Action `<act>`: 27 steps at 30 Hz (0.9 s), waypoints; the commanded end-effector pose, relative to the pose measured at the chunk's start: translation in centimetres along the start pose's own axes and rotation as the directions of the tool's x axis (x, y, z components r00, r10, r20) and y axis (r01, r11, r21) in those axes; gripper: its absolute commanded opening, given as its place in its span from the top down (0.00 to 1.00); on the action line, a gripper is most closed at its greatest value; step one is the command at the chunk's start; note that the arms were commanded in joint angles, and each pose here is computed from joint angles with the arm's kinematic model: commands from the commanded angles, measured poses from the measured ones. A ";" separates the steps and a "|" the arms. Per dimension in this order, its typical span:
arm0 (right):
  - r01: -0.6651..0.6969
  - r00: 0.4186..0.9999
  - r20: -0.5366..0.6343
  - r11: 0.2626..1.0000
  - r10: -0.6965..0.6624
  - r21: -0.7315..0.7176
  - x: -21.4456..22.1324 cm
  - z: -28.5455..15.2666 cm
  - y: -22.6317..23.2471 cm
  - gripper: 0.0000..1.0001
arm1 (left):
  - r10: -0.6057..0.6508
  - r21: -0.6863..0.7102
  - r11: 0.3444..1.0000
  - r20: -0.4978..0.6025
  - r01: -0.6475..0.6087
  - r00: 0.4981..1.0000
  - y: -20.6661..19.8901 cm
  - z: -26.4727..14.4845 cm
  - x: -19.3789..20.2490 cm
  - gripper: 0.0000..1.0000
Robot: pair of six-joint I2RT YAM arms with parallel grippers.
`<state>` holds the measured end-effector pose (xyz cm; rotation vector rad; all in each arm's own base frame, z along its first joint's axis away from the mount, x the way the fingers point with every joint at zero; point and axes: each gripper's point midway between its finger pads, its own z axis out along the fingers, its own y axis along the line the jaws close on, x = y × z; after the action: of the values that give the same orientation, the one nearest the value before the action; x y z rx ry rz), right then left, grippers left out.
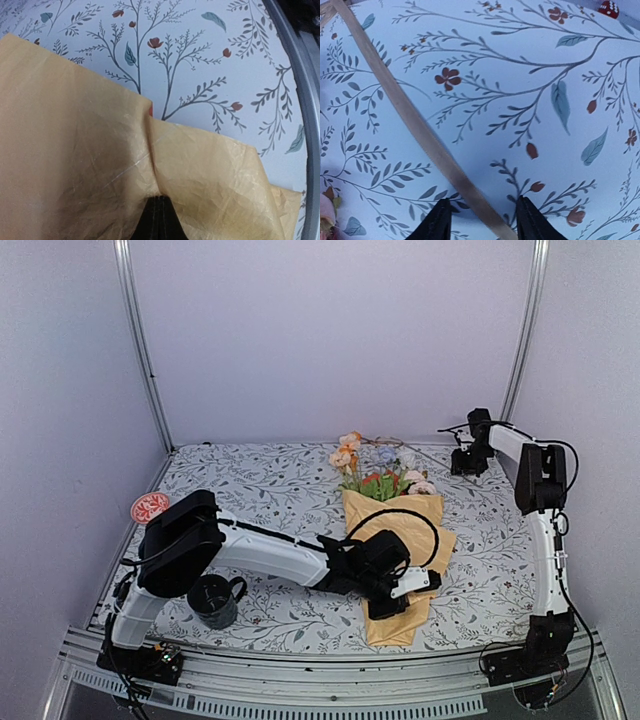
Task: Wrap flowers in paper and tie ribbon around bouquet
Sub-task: Pick up the ribbon from the corner of the board.
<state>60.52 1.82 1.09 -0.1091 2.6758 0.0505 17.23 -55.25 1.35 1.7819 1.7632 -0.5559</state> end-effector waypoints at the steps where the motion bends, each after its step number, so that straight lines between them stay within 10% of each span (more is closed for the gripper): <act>1: 0.084 0.945 -0.320 0.995 -0.063 0.053 9.8 4.2 1.2 0.63 | -0.037 0.061 0.997 -0.192 0.049 0.981 -0.9 1.4 6.7 1.00; 6: 0.063 0.938 -0.344 0.997 -0.048 0.034 11.1 3.3 1.7 1.00 | -0.040 0.057 0.997 -0.194 0.052 0.980 -0.7 1.4 6.8 1.00; 18: -0.063 0.996 0.043 0.930 0.084 -0.363 7.3 -15.8 9.2 1.00 | -0.052 0.050 0.997 -0.203 0.063 0.978 -0.5 1.4 7.2 1.00; 27: -0.022 0.894 0.408 0.928 0.185 -0.372 3.3 -35.7 6.8 1.00 | -0.067 0.045 0.996 -0.218 0.079 0.974 -0.7 1.2 7.9 1.00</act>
<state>43.16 7.33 23.50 -0.0878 2.3622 0.5039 17.44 -55.02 1.24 1.7822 1.7763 -0.5830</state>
